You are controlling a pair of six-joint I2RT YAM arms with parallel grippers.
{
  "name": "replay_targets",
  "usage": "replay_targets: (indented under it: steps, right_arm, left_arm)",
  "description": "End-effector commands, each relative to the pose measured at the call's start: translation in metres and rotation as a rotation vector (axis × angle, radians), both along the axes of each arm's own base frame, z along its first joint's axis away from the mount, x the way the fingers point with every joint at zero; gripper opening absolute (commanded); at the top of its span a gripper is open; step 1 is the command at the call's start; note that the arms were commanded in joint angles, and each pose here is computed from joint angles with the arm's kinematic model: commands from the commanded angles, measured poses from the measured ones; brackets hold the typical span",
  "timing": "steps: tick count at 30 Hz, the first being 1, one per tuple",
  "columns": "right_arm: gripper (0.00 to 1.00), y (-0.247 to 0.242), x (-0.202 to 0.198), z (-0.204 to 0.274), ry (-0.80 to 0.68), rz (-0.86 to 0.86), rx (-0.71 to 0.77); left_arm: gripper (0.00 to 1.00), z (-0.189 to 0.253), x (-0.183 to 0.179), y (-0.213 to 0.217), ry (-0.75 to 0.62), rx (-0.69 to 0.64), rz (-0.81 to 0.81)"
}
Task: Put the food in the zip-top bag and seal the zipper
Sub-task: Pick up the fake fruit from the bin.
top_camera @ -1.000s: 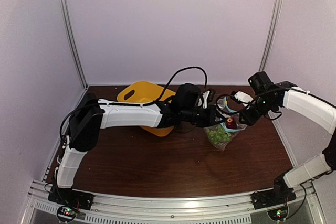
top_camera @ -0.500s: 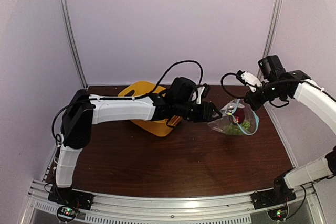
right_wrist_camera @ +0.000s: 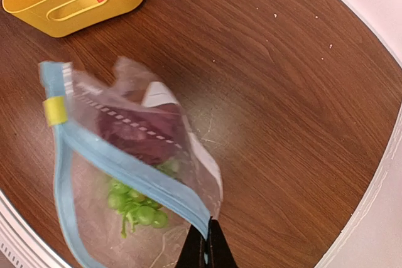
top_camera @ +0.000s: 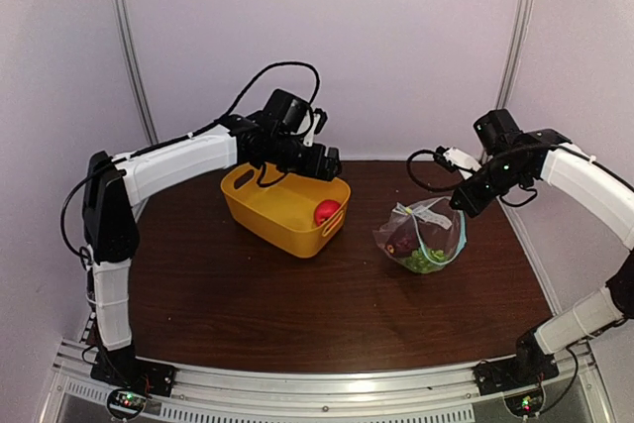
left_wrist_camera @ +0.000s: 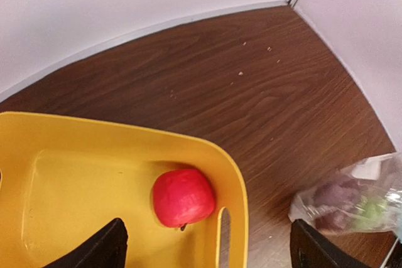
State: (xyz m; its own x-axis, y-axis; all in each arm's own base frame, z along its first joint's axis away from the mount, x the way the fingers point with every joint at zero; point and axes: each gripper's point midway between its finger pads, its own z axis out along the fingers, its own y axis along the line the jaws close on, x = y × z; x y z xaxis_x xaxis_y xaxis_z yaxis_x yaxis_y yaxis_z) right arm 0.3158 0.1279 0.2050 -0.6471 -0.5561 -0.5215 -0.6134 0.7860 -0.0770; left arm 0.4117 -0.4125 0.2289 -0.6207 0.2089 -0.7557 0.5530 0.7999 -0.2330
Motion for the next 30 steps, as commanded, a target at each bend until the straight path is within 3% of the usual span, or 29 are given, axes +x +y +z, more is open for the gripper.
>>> replay_targets:
  steps: [1, 7, 18, 25, 27, 30]
  right_arm:
    - [0.00, 0.015, 0.002, 0.007, 0.001, 0.022, 0.070]
    - [0.00, 0.022, -0.003, 0.003, 0.032, 0.046, 0.109]
    - [0.00, 0.024, -0.005, 0.002, 0.035, 0.042, 0.126]
    - [0.00, 0.023, -0.007, -0.003, 0.041, 0.037, 0.124]
    - [0.00, 0.022, -0.007, -0.003, 0.041, 0.035, 0.123]
    - [0.00, 0.021, -0.007, 0.001, 0.031, 0.030, 0.125]
  left_arm:
    - [0.91, -0.064, -0.004, 0.006, 0.134, 0.121, -0.057]
    - [0.89, -0.104, 0.015, 0.012, 0.239, 0.118, 0.011]
    - [0.82, -0.159, 0.036, -0.005, 0.307, 0.112, 0.021]
    - [0.64, -0.157, 0.046, -0.002, 0.264, 0.109, 0.048]
    - [0.54, -0.146, 0.046, 0.000, 0.241, 0.108, 0.050]
    - [0.47, -0.118, 0.044, 0.015, 0.188, 0.131, 0.076]
